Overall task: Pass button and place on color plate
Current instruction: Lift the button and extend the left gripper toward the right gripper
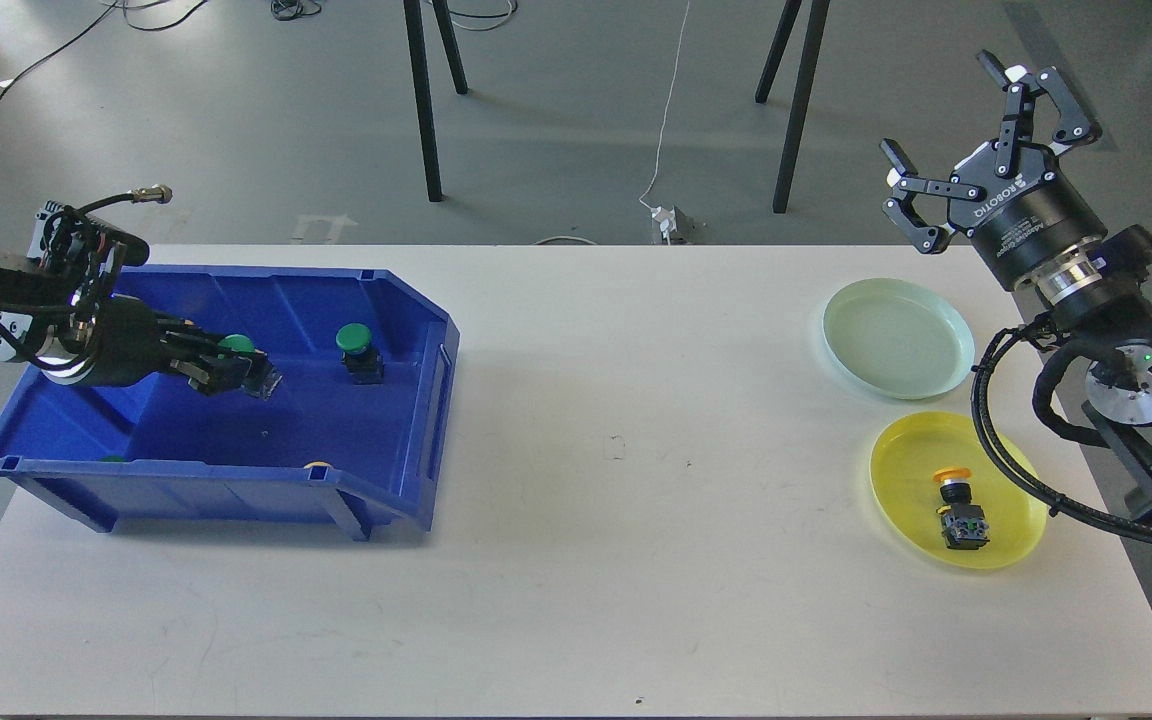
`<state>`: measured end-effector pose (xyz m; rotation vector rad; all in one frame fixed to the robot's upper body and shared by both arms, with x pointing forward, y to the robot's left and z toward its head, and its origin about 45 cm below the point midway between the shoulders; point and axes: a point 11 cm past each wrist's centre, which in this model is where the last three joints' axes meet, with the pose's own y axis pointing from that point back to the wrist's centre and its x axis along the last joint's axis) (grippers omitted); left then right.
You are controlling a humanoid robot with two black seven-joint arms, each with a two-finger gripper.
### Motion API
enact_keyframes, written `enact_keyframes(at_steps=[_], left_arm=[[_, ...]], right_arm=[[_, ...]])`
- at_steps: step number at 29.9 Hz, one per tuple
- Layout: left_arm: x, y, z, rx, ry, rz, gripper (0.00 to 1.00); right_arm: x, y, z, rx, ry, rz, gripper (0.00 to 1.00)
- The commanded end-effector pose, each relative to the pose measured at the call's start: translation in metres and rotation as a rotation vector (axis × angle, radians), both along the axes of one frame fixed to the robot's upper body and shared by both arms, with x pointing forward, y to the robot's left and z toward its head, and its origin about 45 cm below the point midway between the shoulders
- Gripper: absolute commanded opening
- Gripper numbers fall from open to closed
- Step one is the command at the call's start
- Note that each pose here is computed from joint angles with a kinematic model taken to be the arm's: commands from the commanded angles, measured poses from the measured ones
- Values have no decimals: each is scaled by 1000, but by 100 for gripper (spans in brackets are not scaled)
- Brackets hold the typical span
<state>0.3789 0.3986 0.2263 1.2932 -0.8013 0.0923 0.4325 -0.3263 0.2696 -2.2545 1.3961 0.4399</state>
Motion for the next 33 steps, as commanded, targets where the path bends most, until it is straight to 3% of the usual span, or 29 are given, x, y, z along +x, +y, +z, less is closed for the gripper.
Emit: enact_keyframes(at_steps=[1, 8, 16, 22, 27, 33], left_arm=[[-14, -9, 30, -86, -23, -24, 21], [-46, -47, 96, -296, -66, -95, 22], [-30, -102, 153, -670, -119, -119, 22], [7, -158, 118, -914, -1, -85, 22], [35, -190, 81, -1155, 116, 63, 22], [38, -221, 62, -1237, 183, 80, 22]], right_arm=[[0, 0, 0, 1, -1, 1, 99], [0, -2, 0, 7, 1, -4, 99], [-3, -14, 1, 30, -12, -47, 99], [-12, -24, 0, 42, -15, -68, 99], [-19, -36, 5, -69, -24, -56, 99], [-55, -1, -14, -263, -62, 94, 99]])
